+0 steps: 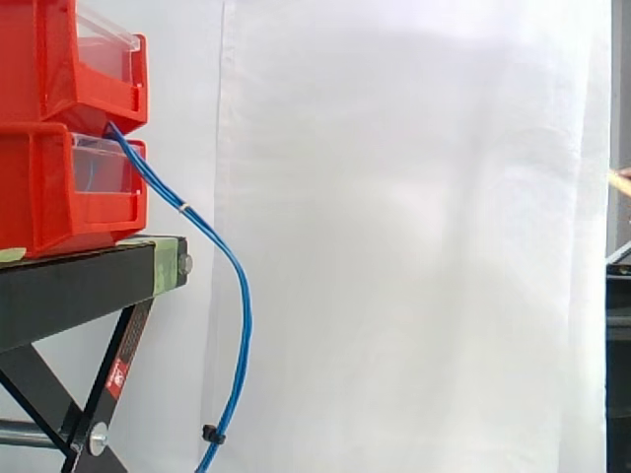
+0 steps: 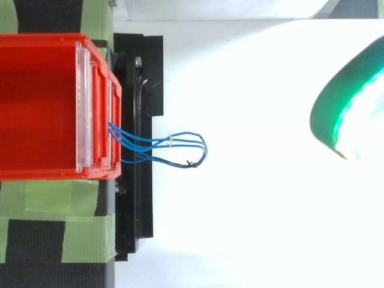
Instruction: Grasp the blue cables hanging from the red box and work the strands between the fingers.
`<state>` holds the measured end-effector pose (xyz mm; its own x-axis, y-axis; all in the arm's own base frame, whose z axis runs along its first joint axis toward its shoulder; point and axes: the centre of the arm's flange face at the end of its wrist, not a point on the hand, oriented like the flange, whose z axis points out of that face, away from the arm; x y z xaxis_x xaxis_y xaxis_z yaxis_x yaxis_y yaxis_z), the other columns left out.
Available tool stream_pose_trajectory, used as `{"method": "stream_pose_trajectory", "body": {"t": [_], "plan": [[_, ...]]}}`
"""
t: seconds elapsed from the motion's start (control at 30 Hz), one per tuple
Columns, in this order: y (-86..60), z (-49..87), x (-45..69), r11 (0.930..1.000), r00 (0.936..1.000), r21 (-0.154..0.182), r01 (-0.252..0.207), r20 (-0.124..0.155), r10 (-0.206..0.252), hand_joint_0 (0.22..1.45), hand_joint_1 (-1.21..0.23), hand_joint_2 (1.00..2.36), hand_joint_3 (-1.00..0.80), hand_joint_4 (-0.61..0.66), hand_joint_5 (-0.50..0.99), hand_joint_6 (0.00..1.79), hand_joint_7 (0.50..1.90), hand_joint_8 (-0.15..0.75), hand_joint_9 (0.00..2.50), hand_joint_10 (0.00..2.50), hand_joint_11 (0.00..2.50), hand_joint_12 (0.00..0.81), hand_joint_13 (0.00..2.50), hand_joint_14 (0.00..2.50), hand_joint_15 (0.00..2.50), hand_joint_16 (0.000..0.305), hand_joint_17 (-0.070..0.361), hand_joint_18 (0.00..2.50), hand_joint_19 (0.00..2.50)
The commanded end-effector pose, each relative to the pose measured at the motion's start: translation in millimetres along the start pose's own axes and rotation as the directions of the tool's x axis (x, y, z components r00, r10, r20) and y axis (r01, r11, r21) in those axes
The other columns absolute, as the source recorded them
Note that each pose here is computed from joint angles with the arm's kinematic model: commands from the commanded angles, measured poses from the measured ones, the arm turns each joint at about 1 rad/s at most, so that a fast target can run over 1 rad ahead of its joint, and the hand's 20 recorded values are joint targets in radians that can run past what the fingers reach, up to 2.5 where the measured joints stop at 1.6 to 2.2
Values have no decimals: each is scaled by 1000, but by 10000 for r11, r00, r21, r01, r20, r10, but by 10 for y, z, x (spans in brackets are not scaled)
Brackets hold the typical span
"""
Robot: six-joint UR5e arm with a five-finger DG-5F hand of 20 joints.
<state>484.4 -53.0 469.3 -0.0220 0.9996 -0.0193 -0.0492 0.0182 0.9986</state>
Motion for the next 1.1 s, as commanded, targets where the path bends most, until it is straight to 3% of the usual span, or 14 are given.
{"method": "stream_pose_trajectory", "body": {"t": [0.0,1.07], "plan": [[-111,24,14,9991,10000,426,41,-71,-38,668,-461,1000,-1000,187,-396,6,708,356,141,5,181,387,0,4,229,79,177,0,16],[-116,29,27,9991,9998,423,57,-195,-49,672,-464,1000,-1000,205,-368,6,718,364,174,4,206,390,0,4,236,78,176,0,35]]}}
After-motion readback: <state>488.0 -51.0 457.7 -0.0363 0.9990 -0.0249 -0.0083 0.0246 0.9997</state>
